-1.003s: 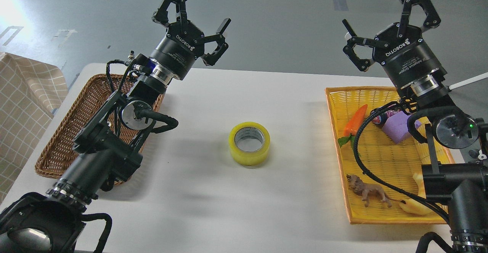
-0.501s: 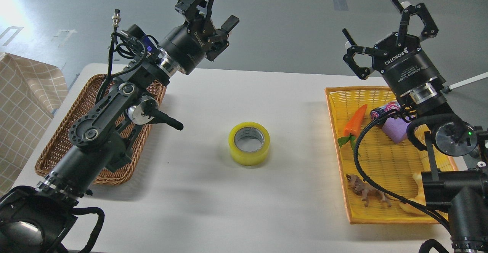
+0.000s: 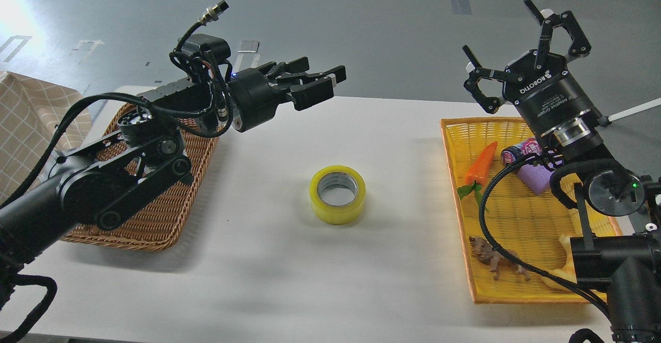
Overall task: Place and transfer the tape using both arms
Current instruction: 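Reach the left gripper toward the tape roll on the table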
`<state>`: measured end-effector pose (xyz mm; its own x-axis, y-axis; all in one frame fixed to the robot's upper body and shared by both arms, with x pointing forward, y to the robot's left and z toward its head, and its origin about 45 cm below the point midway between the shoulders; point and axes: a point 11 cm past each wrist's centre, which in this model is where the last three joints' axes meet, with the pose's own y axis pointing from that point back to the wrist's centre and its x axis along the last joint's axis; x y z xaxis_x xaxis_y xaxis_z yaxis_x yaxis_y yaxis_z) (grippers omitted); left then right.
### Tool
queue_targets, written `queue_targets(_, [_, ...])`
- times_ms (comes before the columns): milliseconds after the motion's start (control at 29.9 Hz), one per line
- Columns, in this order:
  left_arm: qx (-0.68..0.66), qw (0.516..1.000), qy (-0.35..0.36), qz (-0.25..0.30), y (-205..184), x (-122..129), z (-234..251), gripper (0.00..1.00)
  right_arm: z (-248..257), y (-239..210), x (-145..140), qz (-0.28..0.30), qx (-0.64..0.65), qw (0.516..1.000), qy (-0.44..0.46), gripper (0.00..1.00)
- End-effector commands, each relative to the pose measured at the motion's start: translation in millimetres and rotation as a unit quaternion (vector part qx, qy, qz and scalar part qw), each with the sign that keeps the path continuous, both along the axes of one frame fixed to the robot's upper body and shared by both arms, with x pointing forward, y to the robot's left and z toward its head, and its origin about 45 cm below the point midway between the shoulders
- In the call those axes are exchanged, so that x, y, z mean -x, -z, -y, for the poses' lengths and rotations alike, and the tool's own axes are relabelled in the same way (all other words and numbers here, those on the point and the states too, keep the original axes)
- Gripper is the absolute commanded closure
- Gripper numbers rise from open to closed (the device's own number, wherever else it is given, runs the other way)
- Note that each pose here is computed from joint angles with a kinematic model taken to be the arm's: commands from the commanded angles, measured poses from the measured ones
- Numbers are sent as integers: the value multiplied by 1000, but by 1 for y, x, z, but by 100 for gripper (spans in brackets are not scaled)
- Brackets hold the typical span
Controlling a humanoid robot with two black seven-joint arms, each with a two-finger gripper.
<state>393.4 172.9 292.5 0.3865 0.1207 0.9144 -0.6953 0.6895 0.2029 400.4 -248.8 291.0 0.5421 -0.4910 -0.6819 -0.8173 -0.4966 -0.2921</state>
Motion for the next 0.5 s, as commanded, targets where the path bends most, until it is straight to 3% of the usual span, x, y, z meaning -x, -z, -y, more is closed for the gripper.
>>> queue_targets(0, [-62,998,0,-6,10,7,-5,2,0,1,0,-1,1,1000,0,1])
queue_targets(201, [-167,985,-5,-37,41,19,-9,2,-10,3,1,-4,7,1000,-14,1])
queue_targets(468, [-204,977,0,-67,67,28,-10,2,-11,5,1,-6,9,1000,-15,1])
